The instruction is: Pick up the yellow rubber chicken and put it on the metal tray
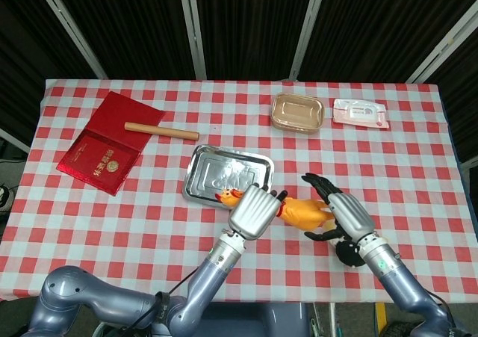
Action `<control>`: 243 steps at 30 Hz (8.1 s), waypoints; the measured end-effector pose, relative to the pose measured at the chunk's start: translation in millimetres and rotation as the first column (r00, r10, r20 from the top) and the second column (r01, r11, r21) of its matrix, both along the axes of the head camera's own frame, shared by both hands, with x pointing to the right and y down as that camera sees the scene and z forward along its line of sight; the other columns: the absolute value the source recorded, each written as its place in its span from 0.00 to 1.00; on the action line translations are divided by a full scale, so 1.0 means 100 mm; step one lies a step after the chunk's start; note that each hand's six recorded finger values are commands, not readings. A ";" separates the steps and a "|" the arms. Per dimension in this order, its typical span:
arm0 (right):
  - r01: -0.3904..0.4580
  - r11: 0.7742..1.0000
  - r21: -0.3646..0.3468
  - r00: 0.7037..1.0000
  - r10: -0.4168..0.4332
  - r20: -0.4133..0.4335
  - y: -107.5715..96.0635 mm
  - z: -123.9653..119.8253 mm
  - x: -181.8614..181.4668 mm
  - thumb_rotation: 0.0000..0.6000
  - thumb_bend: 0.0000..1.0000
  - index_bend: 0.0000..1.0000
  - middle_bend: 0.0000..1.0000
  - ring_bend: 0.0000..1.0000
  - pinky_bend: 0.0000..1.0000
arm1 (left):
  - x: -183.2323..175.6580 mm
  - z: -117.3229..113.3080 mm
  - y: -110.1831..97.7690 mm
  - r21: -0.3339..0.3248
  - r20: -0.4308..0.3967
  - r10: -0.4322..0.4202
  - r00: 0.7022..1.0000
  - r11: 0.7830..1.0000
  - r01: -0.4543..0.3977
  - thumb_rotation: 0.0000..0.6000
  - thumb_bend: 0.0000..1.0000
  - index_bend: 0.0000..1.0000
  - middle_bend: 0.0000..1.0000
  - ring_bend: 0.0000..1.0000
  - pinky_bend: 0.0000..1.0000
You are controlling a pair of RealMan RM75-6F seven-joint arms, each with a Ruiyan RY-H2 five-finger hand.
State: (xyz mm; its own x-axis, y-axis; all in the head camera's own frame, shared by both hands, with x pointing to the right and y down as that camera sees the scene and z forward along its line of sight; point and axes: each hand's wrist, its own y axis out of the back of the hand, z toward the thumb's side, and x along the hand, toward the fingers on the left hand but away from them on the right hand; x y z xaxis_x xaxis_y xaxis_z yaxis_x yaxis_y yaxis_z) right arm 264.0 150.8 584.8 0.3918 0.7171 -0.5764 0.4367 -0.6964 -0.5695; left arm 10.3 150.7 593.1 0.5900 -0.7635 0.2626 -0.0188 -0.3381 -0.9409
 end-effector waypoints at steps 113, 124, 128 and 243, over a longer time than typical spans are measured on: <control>-0.038 0.999 -0.014 0.998 0.037 -0.047 -0.04 0.19 0.20 1.00 1.00 0.97 0.78 0.87 1.00 | 0.05 0.02 0.11 0.008 -0.017 0.037 0.999 0.999 -0.037 1.00 0.58 0.60 0.62 0.56 0.66; -0.041 0.999 -0.002 0.998 0.040 -0.058 -0.05 0.22 0.20 1.00 1.00 1.00 0.94 1.00 1.00 | 0.04 0.02 0.12 0.003 -0.019 0.040 0.999 0.999 -0.040 1.00 0.58 0.60 0.62 0.56 0.66; -0.046 0.999 0.006 0.997 0.047 -0.058 -0.05 0.20 0.20 1.00 1.00 0.97 0.87 0.90 0.98 | 0.03 0.02 0.11 0.005 -0.021 0.035 0.999 0.999 -0.035 1.00 0.58 0.60 0.62 0.56 0.66; -0.111 0.987 0.112 0.977 0.129 -0.168 -0.07 -0.13 1.16 1.00 0.01 0.00 0.00 0.00 0.06 | -0.95 0.40 -0.37 -0.126 -0.171 -0.102 0.980 0.989 0.081 1.00 0.58 0.59 0.60 0.55 0.61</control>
State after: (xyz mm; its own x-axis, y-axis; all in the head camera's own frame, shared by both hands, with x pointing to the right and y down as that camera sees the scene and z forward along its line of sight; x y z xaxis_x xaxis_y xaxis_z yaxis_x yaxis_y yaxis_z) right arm 380.2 144.3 571.5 0.1992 0.8112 -0.5498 0.4011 -0.5794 -0.7096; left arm -84.5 113.2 633.5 0.5643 -0.7862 0.2518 -0.2173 -0.4357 -0.8735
